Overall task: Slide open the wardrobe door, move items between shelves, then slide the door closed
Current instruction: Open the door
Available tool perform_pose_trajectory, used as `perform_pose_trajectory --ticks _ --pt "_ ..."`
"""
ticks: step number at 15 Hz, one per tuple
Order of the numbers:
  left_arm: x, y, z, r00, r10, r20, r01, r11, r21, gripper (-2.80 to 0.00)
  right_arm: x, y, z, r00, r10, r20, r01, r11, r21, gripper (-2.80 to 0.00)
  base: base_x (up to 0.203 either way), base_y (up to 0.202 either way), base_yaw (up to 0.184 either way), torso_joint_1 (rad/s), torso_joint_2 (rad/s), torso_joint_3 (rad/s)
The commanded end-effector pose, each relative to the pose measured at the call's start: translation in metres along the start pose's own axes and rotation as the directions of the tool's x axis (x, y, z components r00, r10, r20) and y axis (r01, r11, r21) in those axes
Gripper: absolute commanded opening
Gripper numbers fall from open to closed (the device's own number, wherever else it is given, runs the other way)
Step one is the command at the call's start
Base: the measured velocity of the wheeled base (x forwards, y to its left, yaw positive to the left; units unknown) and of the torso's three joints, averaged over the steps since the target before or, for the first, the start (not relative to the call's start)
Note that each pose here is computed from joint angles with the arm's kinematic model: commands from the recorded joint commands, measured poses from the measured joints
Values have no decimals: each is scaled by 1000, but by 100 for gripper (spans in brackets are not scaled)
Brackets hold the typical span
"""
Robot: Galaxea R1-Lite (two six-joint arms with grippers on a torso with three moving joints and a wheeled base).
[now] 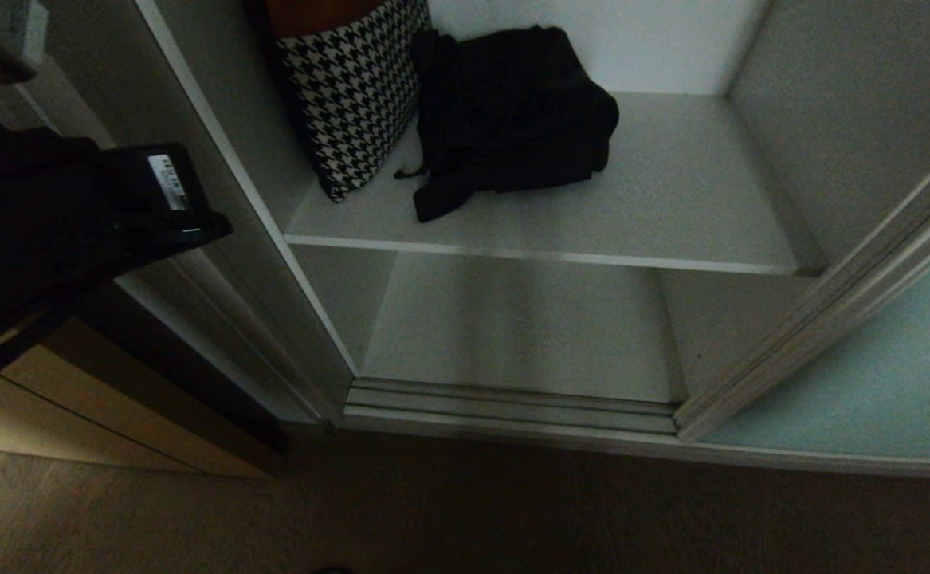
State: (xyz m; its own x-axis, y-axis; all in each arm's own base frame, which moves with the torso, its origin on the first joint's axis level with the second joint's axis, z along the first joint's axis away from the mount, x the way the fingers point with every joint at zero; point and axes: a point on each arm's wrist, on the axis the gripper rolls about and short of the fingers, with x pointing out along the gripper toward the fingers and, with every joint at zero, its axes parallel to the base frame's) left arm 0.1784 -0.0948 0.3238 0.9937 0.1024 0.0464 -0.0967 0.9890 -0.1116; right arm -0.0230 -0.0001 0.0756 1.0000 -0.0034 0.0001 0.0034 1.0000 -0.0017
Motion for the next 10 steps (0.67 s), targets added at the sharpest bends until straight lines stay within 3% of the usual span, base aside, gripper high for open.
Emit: perform_pose_trajectory --ticks 1,5,7,10 --pt "19 -15 -15 999 -19 -51 20 1000 9 -280 0 0 0 1000 1 0 -1 1000 0 -280 0 0 0 0 0 0" --pt "53 -44 -2 996 -76 -52 71 993 -91 -280 0 0 0 1000 2 1 -2 1000 0 -280 0 0 0 0 0 0" --pt "63 -54 9 988 -131 -86 115 980 -165 -280 0 0 0 1000 0 0 0 1000 0 -280 0 0 0 0 0 0" --pt "85 -65 18 971 -172 -164 122 953 -278 -280 0 0 0 1000 0 1 0 1000 0 -280 0 0 0 0 0 0"
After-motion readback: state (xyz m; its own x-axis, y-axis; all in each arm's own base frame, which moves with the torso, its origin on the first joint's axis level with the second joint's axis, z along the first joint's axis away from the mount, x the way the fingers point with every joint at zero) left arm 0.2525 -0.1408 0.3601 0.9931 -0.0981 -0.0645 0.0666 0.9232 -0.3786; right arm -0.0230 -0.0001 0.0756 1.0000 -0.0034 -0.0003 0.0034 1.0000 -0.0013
